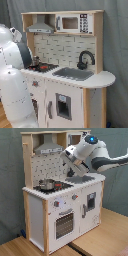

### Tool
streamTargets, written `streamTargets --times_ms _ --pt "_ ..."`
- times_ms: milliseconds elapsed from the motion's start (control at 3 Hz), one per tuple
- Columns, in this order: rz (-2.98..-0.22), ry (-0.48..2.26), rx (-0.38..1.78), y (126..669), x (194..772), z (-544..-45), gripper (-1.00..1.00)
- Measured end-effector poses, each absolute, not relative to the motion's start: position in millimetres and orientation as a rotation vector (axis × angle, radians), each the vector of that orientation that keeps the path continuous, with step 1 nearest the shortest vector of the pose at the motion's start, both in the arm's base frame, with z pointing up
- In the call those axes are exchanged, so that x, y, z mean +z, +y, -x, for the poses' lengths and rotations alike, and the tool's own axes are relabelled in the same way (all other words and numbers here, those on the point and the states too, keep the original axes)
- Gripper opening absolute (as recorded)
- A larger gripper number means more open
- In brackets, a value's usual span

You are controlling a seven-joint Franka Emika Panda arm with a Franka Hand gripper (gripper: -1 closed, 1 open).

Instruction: Play with the kitchen

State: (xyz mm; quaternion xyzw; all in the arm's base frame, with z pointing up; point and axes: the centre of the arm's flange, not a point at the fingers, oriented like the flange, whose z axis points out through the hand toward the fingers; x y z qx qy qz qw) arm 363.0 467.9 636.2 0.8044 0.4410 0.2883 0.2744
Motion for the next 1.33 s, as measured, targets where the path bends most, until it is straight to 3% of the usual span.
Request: streamTargets --times_ms 1333 --pt "-2.387 1.313 0.478 422 613 -411 1.00"
